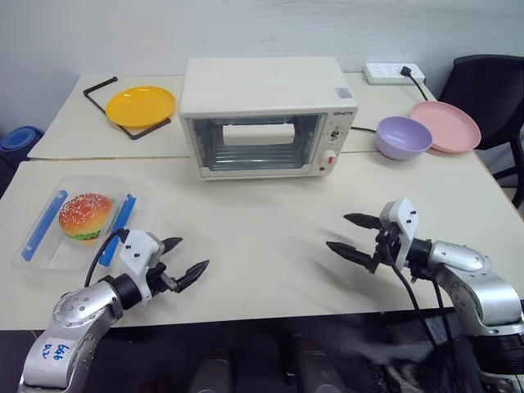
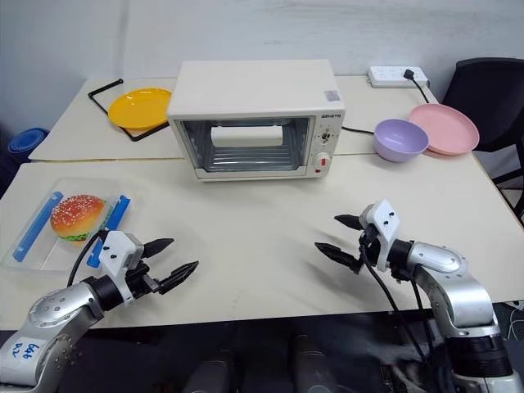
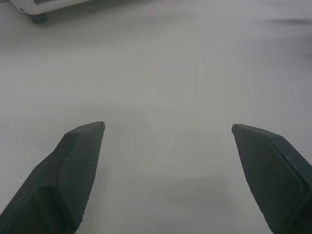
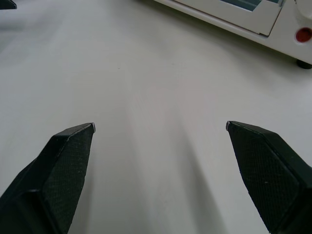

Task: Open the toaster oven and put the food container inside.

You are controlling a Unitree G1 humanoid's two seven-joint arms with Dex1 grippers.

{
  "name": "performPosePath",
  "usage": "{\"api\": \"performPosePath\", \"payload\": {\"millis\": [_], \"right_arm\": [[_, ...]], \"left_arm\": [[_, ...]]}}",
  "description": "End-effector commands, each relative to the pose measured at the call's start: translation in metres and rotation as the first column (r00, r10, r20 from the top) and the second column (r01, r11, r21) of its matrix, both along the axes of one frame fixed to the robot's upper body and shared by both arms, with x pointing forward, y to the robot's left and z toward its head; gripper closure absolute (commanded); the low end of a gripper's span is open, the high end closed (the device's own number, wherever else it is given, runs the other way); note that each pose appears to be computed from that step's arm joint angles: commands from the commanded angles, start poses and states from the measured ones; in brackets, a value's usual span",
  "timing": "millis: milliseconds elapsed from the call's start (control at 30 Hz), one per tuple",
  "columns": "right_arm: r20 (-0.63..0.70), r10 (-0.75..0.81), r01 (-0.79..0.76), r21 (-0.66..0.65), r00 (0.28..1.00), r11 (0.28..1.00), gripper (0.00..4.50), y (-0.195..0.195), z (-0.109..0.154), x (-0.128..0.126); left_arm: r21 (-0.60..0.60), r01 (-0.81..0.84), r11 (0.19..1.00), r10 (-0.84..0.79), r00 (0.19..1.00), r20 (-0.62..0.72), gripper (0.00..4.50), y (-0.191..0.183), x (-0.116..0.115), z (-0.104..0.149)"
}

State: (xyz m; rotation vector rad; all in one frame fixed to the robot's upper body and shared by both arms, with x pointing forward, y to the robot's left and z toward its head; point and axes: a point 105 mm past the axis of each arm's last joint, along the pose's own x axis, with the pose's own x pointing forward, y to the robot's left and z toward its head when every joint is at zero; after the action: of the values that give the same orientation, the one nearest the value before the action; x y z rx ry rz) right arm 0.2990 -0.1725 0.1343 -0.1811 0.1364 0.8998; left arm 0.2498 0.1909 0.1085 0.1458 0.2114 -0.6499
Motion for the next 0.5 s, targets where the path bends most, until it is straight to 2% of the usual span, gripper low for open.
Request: {"api": "performPosePath", "payload": {"millis": [33,267,367,500], "right_arm": [[0.033,-0.002,0.001,0.030,0.999,1.000,0.00,0.000,0.011,0.001],[0.048,-0.034,0.033,0.026,0.998,0.999,0.00,0.003,0.012,0.009],[0.035,-0.032,0.030,0.076,0.999,0.997,0.00,0.010,0.016,0.013],[0.023,-0.022,0.019,0.122,1.000,0.992,0.00,0.027,0.027,0.022]], "left_arm": [[0.032,0.020,0.999,-0.022,0.999,0.033,0.05,-0.005,-0.004,0.003],[-0.043,-0.047,0.998,0.049,0.998,0.037,0.05,-0.003,0.002,0.008],[-0.142,-0.012,0.990,0.020,0.998,0.054,0.05,-0.011,-0.002,0.024],[-0.198,0.029,0.980,-0.011,0.996,0.091,0.05,-0.018,0.002,0.052]]}}
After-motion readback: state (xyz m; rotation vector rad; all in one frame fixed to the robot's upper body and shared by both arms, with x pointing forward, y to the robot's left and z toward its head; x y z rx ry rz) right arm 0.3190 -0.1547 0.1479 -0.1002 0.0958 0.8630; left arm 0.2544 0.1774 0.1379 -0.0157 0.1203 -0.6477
